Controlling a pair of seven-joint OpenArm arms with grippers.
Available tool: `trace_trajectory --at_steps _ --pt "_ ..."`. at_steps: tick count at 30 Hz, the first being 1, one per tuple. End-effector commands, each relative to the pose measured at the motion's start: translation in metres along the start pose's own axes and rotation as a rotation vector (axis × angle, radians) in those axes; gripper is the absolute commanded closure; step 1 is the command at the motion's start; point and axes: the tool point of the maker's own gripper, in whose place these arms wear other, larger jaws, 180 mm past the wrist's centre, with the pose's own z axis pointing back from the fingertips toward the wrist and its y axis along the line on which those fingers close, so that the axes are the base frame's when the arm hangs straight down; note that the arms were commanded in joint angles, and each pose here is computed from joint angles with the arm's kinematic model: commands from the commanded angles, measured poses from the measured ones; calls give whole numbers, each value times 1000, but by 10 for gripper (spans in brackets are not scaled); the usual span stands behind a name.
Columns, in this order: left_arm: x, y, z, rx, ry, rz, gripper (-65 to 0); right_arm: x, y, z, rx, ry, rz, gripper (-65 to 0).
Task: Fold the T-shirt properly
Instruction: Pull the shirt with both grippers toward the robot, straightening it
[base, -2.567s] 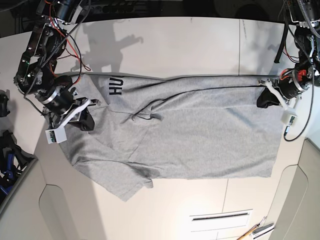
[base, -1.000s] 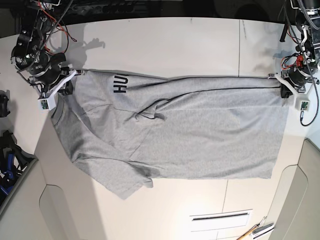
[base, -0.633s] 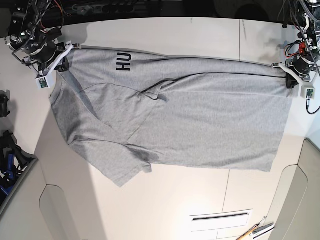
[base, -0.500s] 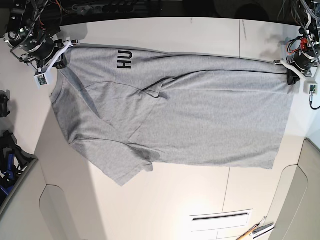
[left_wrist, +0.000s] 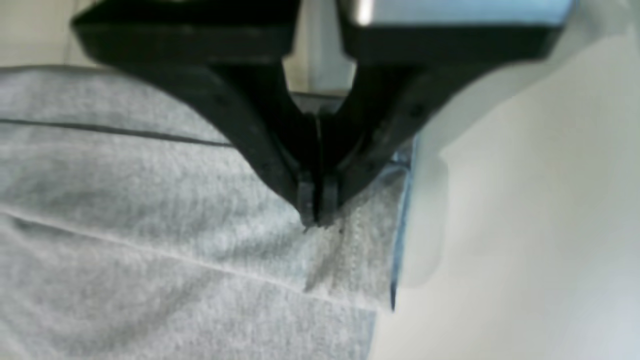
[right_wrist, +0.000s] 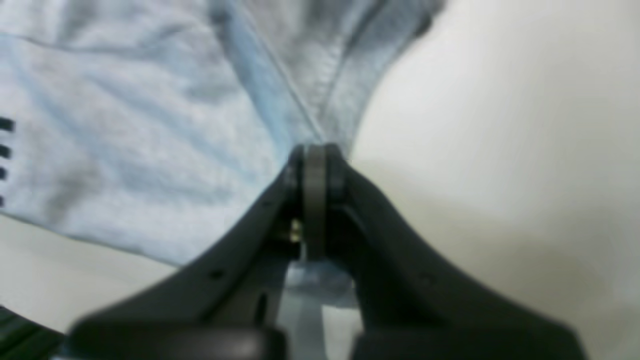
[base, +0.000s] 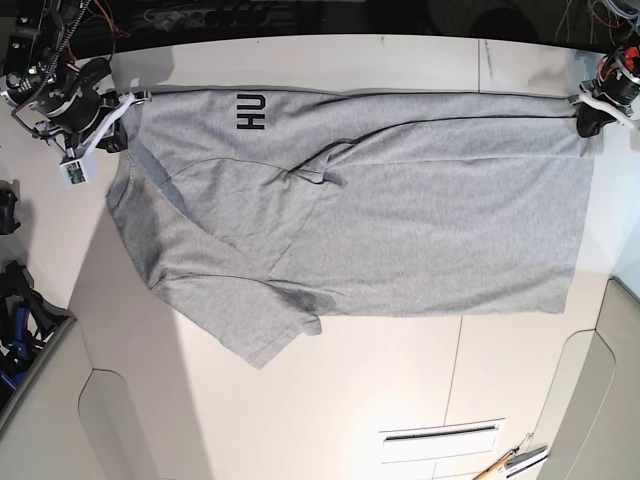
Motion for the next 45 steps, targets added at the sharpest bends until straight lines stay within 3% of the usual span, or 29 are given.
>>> trace_trajectory --at_steps 1,17,25,29,41,45 --pt "-56 4 6 23 228 -13 0 12 -3 4 -6 -38 7 0" --pt "-86 6 19 21 322 9 0 -37 3 9 4 125 -3 0" --pt "-97 15 33 31 341 22 0 -44 -21 21 -60 126 -41 0" --pt "-90 28 43 61 306 53 0 -41 -37 28 -91 114 -45 0" --pt "-58 3 44 -99 162 156 0 -29 -38 30 -67 68 -52 0" --pt "-37 -10 45 -131 112 114 0 -18 -35 29 -43 30 -66 0"
